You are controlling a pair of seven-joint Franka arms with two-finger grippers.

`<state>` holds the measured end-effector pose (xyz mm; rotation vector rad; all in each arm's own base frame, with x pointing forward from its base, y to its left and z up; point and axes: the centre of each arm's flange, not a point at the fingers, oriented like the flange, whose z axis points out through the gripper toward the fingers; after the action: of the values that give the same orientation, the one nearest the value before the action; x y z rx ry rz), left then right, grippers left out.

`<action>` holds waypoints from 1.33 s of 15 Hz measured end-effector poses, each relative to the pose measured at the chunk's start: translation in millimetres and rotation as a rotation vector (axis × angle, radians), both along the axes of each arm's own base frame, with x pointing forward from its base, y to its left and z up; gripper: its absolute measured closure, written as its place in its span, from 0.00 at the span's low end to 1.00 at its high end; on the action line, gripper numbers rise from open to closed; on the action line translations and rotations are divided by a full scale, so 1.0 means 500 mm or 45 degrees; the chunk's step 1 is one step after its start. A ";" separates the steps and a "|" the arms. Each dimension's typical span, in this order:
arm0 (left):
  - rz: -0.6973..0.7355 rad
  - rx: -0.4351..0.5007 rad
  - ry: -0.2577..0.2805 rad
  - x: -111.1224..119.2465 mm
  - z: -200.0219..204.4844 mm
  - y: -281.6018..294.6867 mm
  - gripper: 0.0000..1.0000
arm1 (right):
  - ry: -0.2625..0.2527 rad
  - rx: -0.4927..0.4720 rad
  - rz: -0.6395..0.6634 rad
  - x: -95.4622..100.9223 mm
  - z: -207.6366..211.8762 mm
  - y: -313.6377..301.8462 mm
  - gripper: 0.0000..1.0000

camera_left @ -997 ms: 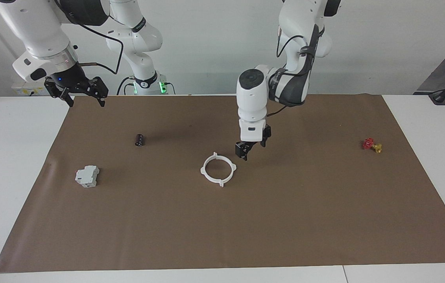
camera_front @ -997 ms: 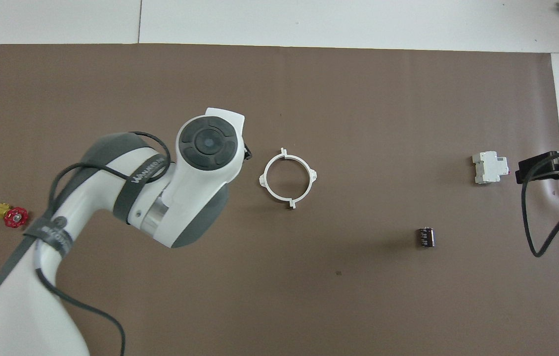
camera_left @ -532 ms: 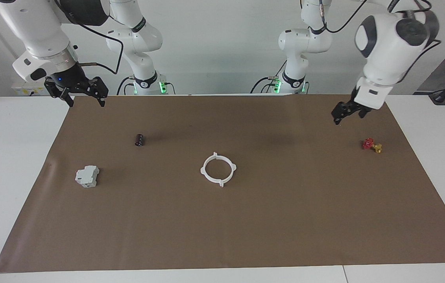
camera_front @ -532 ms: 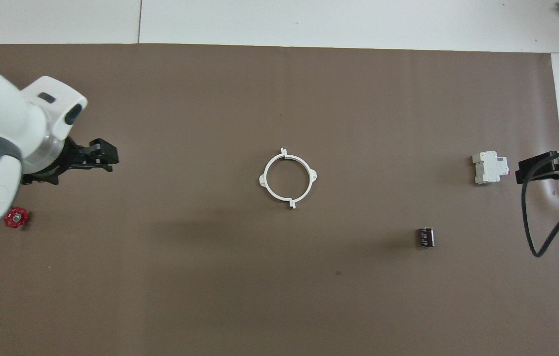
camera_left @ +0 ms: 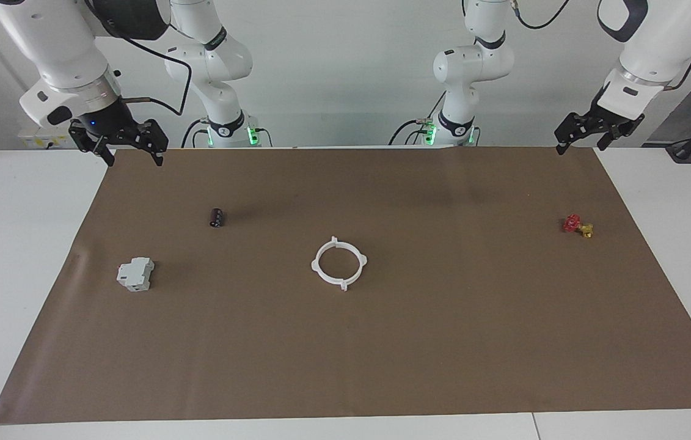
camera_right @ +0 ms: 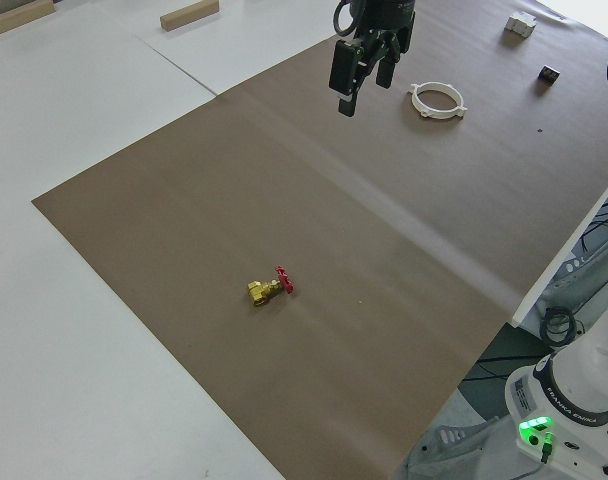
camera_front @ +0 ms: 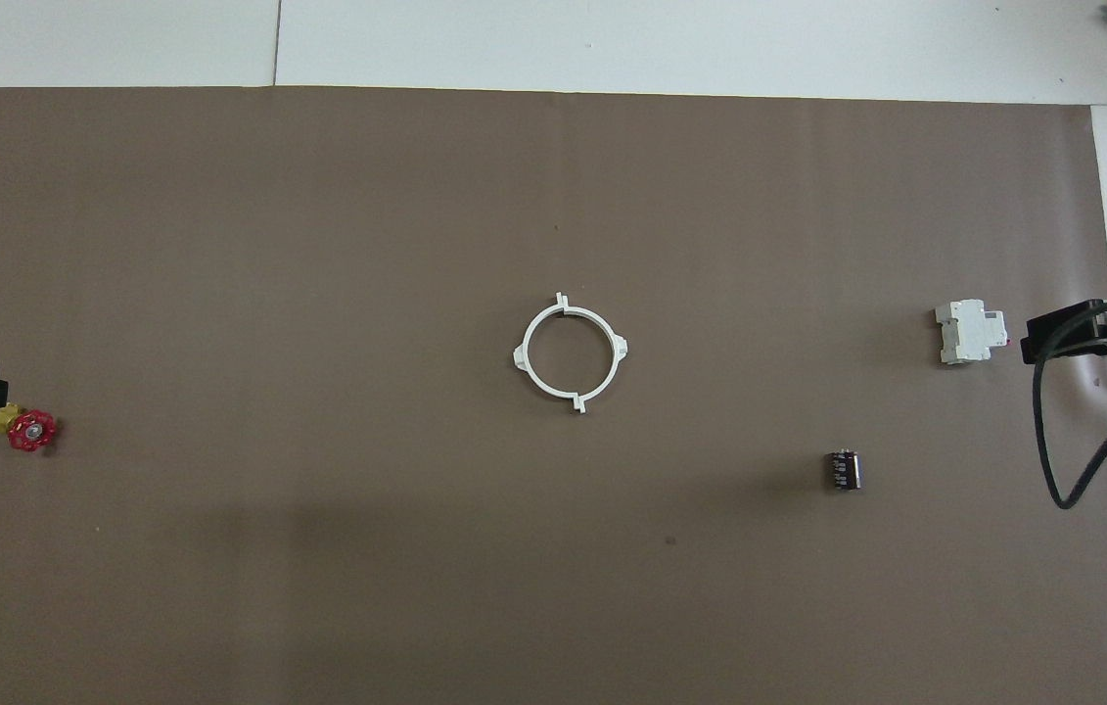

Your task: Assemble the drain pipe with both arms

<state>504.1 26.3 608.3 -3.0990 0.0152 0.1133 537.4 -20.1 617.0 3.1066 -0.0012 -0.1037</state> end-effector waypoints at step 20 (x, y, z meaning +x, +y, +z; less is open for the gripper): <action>-0.079 -0.006 0.017 0.072 -0.060 -0.057 0.00 | 0.000 0.000 0.000 0.000 0.000 0.000 0.00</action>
<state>540.4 -2.1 578.5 -3.0992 0.1124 0.1317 537.4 -20.1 617.0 3.1066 -0.0012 -0.1036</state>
